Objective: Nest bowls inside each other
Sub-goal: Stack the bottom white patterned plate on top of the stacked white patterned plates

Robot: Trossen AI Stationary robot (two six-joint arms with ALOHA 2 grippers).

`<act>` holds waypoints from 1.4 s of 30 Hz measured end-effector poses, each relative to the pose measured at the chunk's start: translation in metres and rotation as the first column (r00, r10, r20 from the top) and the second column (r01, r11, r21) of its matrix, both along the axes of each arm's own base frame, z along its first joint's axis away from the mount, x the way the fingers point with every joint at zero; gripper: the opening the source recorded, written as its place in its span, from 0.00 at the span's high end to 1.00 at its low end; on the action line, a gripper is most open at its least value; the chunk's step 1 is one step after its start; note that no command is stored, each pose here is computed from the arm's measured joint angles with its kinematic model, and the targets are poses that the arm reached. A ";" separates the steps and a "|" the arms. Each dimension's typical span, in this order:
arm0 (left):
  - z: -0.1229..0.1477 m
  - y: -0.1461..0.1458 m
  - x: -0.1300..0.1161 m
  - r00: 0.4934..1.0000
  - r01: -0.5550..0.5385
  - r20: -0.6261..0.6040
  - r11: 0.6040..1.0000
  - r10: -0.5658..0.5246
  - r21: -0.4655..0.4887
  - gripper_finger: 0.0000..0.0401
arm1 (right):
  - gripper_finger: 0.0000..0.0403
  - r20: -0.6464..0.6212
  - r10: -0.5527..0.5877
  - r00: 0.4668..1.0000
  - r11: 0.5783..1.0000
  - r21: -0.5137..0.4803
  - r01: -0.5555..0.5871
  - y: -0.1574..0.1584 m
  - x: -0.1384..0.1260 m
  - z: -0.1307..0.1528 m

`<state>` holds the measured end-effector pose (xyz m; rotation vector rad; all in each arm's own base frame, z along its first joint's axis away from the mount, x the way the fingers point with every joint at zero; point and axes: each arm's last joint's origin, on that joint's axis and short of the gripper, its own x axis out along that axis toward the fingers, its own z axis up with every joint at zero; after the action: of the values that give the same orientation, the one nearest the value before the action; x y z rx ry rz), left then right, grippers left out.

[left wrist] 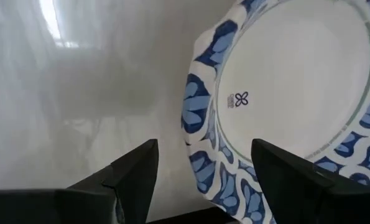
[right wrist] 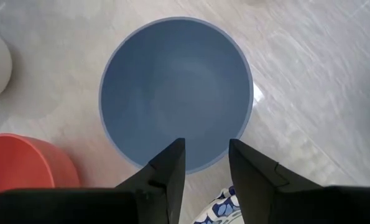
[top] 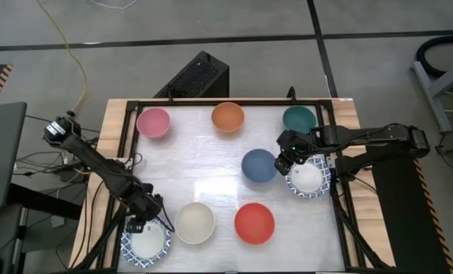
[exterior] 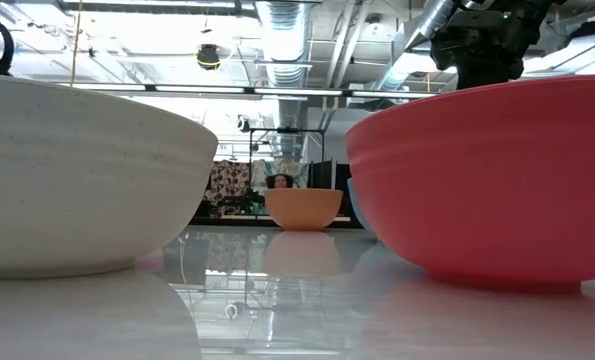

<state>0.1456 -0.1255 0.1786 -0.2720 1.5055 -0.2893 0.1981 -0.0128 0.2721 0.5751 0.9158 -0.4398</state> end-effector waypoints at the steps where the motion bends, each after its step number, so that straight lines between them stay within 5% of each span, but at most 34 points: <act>1: -0.001 0.000 0.000 1.000 0.003 -0.006 1.000 -0.003 0.005 0.39 | 0.64 0.000 0.000 1.000 1.000 0.000 0.000 0.000 0.000 0.000; 6: -0.010 -0.003 0.003 0.998 0.033 -0.048 0.999 -0.032 0.026 0.47 | 0.64 0.000 0.001 1.000 1.000 0.000 -0.001 0.000 0.000 0.000; 12: -0.020 -0.004 0.005 0.995 0.029 -0.099 0.998 -0.023 0.062 0.70 | 0.64 0.000 0.001 1.000 1.000 0.001 -0.001 0.000 0.000 0.000; 18: -0.017 -0.003 0.004 0.988 -0.061 -0.136 0.997 0.068 0.054 0.96 | 0.64 -0.001 0.002 1.000 1.000 0.001 -0.002 0.000 0.000 0.000; 24: -0.003 0.003 0.006 0.963 -0.242 -0.109 0.969 0.245 0.042 0.99 | 0.64 -0.002 0.012 1.000 1.000 -0.004 -0.012 0.002 0.000 0.000; 35: 0.068 0.022 -0.006 0.859 -0.509 -0.061 0.861 0.509 0.017 0.99 | 0.64 -0.003 0.061 0.998 0.994 -0.087 -0.061 0.020 0.000 0.000; 38: 0.085 0.033 -0.017 0.798 -0.598 -0.024 0.797 0.602 0.088 1.00 | 0.64 -0.003 0.065 0.998 0.992 -0.108 -0.065 0.023 0.000 0.000; 42: 0.104 0.046 -0.025 0.657 -0.753 0.133 0.654 0.742 0.075 1.00 | 0.64 0.002 0.048 0.999 0.986 -0.157 -0.047 0.027 -0.001 0.001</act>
<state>0.1207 -0.0800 0.2825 -0.7480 1.1897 0.4626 0.1976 0.0139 0.2727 0.4099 0.8784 -0.4628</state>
